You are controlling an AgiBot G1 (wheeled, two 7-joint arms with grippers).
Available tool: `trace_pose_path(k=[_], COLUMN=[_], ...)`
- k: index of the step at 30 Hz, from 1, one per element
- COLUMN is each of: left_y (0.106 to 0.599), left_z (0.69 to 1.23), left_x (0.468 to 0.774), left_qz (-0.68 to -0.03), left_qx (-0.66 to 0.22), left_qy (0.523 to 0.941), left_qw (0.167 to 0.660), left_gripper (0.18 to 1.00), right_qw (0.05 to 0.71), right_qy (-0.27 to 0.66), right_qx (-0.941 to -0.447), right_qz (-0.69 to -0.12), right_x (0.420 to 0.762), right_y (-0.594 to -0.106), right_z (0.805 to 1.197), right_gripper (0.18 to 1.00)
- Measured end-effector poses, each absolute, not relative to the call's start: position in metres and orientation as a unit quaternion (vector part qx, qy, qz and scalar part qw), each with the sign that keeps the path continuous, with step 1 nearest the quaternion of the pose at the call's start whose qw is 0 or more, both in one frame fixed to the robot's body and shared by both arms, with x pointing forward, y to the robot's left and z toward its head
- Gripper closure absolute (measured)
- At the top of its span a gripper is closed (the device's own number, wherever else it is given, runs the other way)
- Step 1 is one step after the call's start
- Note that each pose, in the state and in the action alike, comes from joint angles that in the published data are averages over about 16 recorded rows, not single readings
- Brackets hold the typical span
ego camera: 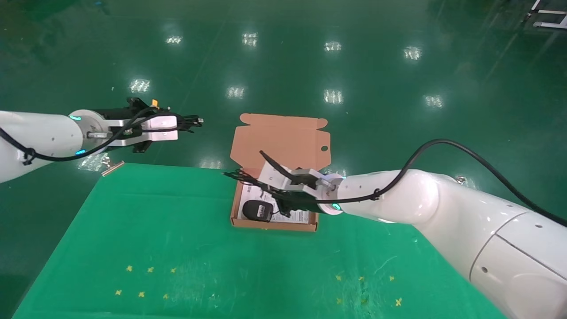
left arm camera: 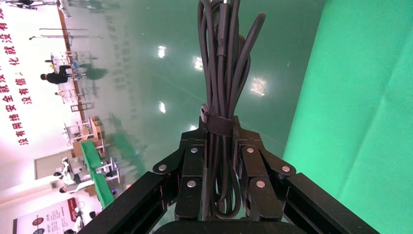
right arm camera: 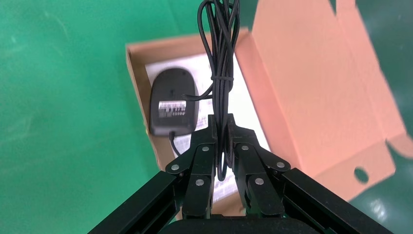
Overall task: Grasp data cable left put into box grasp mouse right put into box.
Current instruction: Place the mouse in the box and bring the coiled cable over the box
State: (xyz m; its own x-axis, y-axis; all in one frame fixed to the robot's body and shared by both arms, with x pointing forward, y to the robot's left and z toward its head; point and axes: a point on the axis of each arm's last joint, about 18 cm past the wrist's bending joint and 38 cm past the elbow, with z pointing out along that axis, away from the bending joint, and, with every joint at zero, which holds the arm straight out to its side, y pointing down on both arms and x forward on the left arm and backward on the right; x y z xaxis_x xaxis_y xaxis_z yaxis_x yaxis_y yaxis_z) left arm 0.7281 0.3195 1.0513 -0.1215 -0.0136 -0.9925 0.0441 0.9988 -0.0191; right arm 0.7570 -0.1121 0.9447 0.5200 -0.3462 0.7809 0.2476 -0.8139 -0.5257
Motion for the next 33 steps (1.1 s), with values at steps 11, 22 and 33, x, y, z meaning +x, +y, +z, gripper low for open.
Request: trace_pose_path(k=[11, 22, 33], left_y=[0.320, 0.313, 0.274], left_z=[1.051, 1.048, 1.023], left_x=[0.728, 0.730, 0.744], left_qz=[-0.022, -0.026, -0.055], left_qx=[0.010, 0.016, 0.043], left_qy=[0.749, 0.748, 0.751], left_qw=[0.663, 0.663, 0.656], left_gripper=[0.917, 0.917, 0.917], right_qw=[0.290, 0.292, 0.277], right_qy=[0.047, 0.046, 0.058], right_qx=[-0.816, -0.814, -0.798], right_qz=[-0.498, -0.501, -0.533], right_x=[0.763, 0.761, 0.760], right_y=[-0.122, -0.129, -0.177], right_z=[0.944, 0.947, 0.972], right_gripper=[0.954, 0.865, 0.665])
